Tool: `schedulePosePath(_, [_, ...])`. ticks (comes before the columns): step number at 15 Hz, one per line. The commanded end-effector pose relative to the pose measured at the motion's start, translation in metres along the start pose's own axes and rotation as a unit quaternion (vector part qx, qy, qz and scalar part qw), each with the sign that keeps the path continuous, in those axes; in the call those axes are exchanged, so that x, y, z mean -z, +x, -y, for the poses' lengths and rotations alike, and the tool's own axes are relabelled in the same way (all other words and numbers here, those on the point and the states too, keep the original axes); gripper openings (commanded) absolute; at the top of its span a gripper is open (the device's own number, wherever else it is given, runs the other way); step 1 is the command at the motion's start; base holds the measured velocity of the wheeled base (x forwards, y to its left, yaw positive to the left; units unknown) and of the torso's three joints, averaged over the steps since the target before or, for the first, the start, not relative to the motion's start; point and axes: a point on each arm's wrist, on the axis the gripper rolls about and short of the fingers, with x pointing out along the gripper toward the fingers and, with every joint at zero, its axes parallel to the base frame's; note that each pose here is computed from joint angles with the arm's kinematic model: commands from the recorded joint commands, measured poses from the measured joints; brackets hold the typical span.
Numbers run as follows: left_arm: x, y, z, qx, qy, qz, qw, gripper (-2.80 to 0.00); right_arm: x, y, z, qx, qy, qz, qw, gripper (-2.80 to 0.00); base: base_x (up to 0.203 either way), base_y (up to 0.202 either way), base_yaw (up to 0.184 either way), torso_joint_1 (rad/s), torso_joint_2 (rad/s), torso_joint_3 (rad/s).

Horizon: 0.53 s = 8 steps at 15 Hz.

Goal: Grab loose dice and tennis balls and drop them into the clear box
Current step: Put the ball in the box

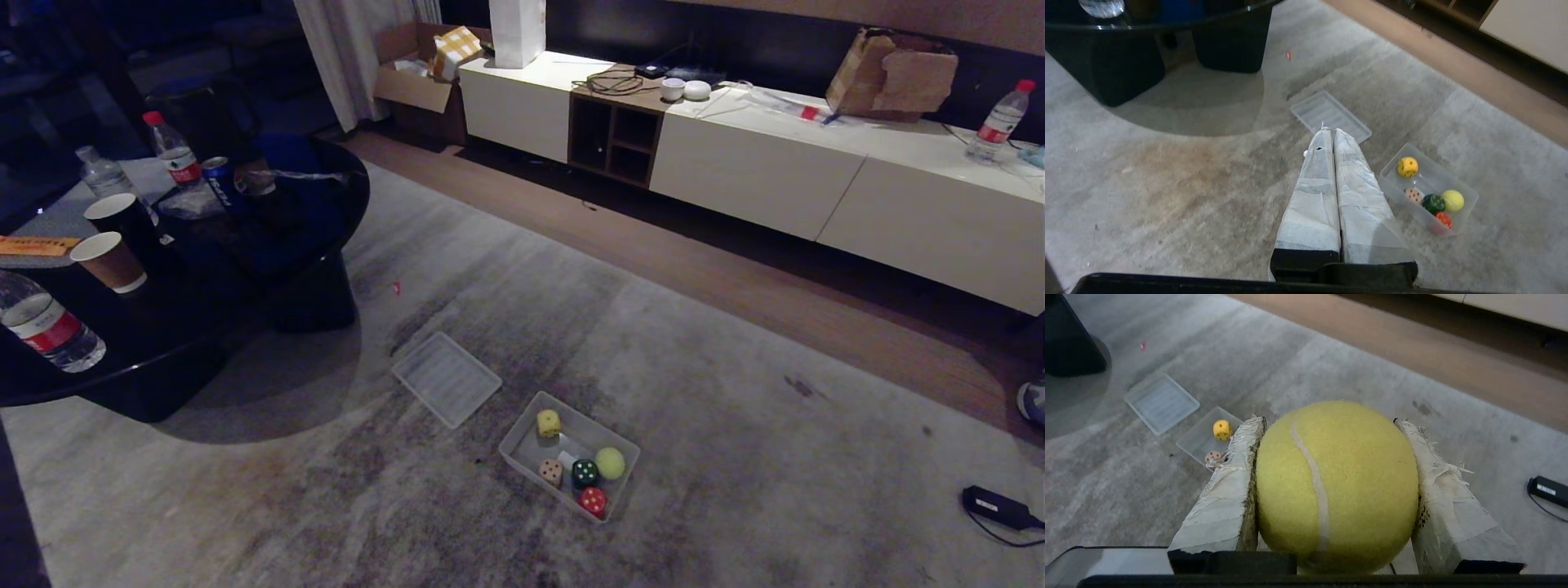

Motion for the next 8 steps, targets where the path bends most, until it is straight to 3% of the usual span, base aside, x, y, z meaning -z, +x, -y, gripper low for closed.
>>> schedulePosePath(1, [-0.0001, 0.0001, 0.0000, -0.001, 0.000, 0.000, 1.0000, -2.80, 0.0029, 0.0008, 0.0001, 0.000, 0.000, -0.006, 1.000, -2.80, 0.000, 0.000, 0.000, 0.000, 0.00, -0.200])
schedulePosePath(8, [-0.0001, 0.0001, 0.0000, -0.001, 0.000, 0.000, 1.0000, -2.80, 0.0029, 0.0008, 0.0000, 0.000, 0.000, -0.006, 1.000, -2.80, 0.000, 0.000, 0.000, 0.001, 0.00, -0.198])
